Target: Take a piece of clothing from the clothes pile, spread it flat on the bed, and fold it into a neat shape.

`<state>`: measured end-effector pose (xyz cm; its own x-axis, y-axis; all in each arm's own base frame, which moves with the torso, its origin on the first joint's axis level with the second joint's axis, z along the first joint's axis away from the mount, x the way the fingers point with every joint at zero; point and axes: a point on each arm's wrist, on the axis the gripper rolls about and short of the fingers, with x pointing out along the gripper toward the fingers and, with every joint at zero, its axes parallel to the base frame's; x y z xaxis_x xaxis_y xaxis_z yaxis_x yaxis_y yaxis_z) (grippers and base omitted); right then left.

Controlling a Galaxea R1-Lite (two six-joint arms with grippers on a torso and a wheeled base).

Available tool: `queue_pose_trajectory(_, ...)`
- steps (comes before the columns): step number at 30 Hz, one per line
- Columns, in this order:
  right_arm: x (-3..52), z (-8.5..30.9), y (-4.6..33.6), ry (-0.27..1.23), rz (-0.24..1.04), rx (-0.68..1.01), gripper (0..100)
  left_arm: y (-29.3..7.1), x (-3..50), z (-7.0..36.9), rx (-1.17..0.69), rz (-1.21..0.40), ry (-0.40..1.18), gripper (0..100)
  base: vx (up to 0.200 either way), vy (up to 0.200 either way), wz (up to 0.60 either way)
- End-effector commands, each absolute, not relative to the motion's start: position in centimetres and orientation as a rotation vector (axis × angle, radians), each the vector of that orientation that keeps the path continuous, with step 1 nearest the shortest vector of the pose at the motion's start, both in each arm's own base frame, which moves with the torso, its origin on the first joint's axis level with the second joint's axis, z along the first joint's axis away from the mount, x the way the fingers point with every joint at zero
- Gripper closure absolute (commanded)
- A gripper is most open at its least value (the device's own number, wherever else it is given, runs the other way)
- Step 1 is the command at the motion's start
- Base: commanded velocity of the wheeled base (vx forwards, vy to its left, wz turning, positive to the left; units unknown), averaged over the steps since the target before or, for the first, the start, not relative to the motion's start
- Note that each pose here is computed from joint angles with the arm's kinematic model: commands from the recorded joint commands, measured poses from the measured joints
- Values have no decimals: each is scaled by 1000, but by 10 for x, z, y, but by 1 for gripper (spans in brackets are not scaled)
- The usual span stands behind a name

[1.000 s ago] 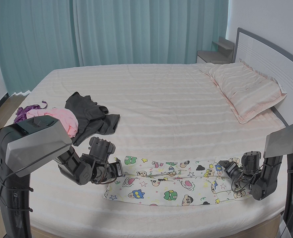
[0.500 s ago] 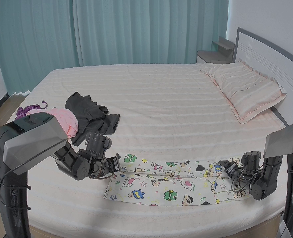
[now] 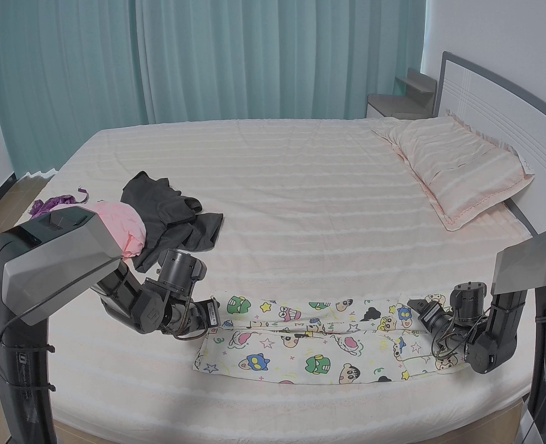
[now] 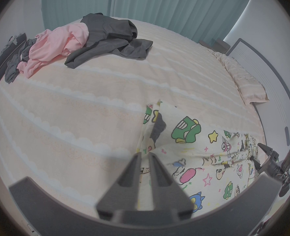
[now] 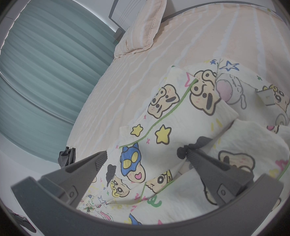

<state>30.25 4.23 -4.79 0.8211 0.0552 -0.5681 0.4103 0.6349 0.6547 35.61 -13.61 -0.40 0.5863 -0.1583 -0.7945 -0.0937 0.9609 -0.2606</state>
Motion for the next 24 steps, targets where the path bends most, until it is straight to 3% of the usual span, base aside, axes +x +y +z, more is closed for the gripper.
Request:
queue_pose_trajectory(1,302,-48,42,590,-216,870,0,-138,358,-6,-289,-39,948,0,0,0,0)
queue_pose_trajectory(13,287,-12,39,531,-186,883,0,-109,347,16,-393,1,938,0,0,0,0)
queue_pose_trajectory(17,286,-12,41,535,-186,882,0,-110,342,20,-469,-75,951,0,0,0,0)
queue_pose_trajectory(19,284,-10,40,527,-181,882,0,-111,342,16,-514,-189,915,0,0,0,0)
queue_pose_trajectory(24,280,-4,42,503,-157,884,0,-118,355,-10,-498,-237,838,0,0,0,0)
